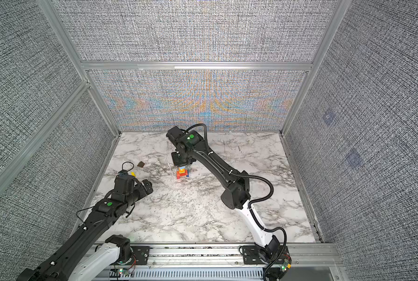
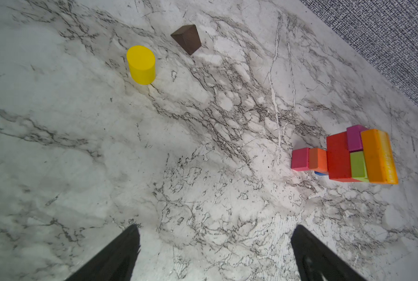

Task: Build the wood block tower
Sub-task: 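Lift and carry the light blue block with the right gripper to the stack, then lower the light blue block beside the orange block and open the right gripper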

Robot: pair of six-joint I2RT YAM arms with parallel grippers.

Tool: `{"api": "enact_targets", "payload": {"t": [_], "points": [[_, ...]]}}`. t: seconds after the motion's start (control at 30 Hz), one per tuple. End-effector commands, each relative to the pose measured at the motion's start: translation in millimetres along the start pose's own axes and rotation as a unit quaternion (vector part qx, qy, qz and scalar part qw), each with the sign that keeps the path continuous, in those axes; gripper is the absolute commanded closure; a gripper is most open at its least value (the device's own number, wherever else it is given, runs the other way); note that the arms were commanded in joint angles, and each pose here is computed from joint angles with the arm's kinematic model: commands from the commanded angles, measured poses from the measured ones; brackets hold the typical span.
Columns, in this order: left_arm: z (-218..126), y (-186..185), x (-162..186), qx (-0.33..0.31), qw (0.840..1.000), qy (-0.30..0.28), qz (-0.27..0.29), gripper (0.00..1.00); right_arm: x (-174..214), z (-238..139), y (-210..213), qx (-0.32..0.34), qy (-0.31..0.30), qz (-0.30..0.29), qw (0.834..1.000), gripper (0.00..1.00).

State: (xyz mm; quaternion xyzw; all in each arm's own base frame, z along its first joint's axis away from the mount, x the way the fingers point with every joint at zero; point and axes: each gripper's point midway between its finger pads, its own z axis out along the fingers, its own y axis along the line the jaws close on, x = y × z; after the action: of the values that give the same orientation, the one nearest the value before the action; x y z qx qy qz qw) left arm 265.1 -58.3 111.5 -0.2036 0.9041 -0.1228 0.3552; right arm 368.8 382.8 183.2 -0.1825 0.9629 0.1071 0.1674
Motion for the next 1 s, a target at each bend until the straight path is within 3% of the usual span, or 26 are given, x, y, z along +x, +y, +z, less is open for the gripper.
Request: {"api": "enact_targets", "payload": {"t": [0.0,0.97], "points": [[6,-9,-6,0.018,1.000,-0.012,-0.005,0.01,-4,5,3,0.001,-0.008,0.006,1.000,0.79],[20,-12,-5,0.020,1.000,-0.007,0.007,0.01,-10,39,-2,0.022,-0.011,0.005,1.000,0.79]]}}
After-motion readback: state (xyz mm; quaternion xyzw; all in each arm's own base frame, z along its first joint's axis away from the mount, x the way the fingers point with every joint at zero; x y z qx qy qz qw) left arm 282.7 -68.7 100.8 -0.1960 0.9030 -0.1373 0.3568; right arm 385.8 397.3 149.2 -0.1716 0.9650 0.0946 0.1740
